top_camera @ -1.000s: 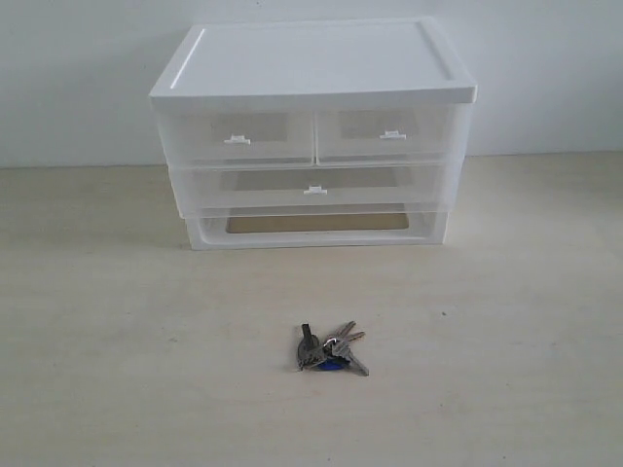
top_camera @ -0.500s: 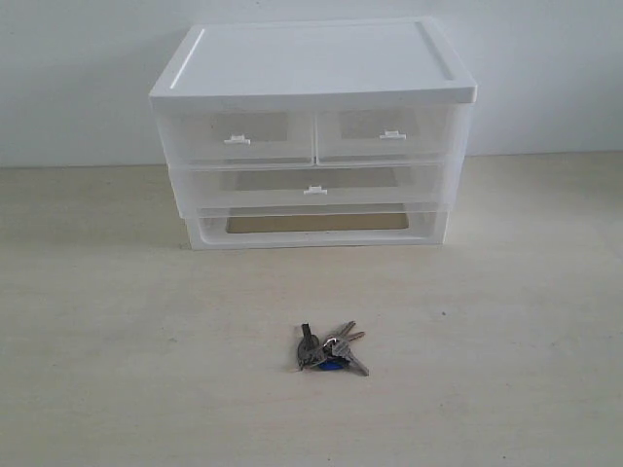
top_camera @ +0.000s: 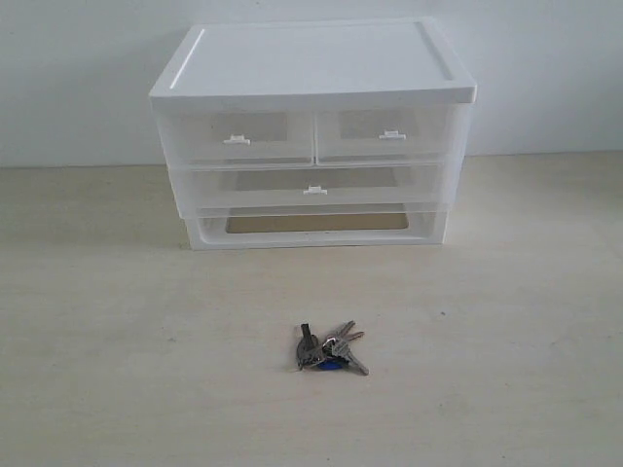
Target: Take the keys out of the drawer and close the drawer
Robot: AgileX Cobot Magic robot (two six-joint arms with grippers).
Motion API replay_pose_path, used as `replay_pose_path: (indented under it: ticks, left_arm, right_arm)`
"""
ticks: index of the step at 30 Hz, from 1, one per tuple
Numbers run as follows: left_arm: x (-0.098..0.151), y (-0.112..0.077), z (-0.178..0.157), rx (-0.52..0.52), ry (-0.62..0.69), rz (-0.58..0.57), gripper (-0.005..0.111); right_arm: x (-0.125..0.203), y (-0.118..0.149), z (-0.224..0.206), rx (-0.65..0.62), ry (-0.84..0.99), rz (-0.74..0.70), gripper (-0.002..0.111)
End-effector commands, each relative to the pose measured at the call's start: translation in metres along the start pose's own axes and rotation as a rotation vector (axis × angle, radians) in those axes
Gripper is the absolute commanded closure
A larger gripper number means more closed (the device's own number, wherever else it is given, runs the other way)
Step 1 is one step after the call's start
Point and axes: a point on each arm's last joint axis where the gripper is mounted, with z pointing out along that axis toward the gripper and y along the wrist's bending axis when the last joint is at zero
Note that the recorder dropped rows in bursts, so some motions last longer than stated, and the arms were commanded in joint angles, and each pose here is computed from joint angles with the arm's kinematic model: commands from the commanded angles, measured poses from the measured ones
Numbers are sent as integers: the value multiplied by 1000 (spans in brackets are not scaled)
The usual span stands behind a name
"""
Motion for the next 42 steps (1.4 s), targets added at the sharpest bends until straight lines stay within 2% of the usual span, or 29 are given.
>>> replay_pose_path:
  ticks: [1,5,11,14,16,18,27,32,36,42]
  left_arm:
    - [1,0,0,-5,2,9,102]
    - [1,0,0,-5,2,9,102]
    - [1,0,0,-5,2,9,102]
    - [1,0,0,-5,2,9,102]
    - [1,0,0,-5,2,9,102]
    - [1,0,0,-5,2,9,102]
    - [1,0,0,-5,2,9,102]
    - [1,0,0,-5,2,9,102]
    - [1,0,0,-5,2,9,102]
    - [1,0,0,-5,2,9,102]
  right_arm:
    - [12,4,7,56,-127,-166,108]
    - [43,1,13,200,-110,-176,108]
    - [91,-18,11,551,-18,-83,108]
    - [114,-25,6,672,64,-137,108]
    - [118,-27,4,713,85,-165,108]
    - [128,-28,1,740,203,-133,108]
    - [153,-27,-8,747,505,-89,108]
    - [154,-27,-8,754,506,-58,108]
    - [155,-26,-8,781,459,88,108]
    - [155,-26,-8,780,456,91,108]
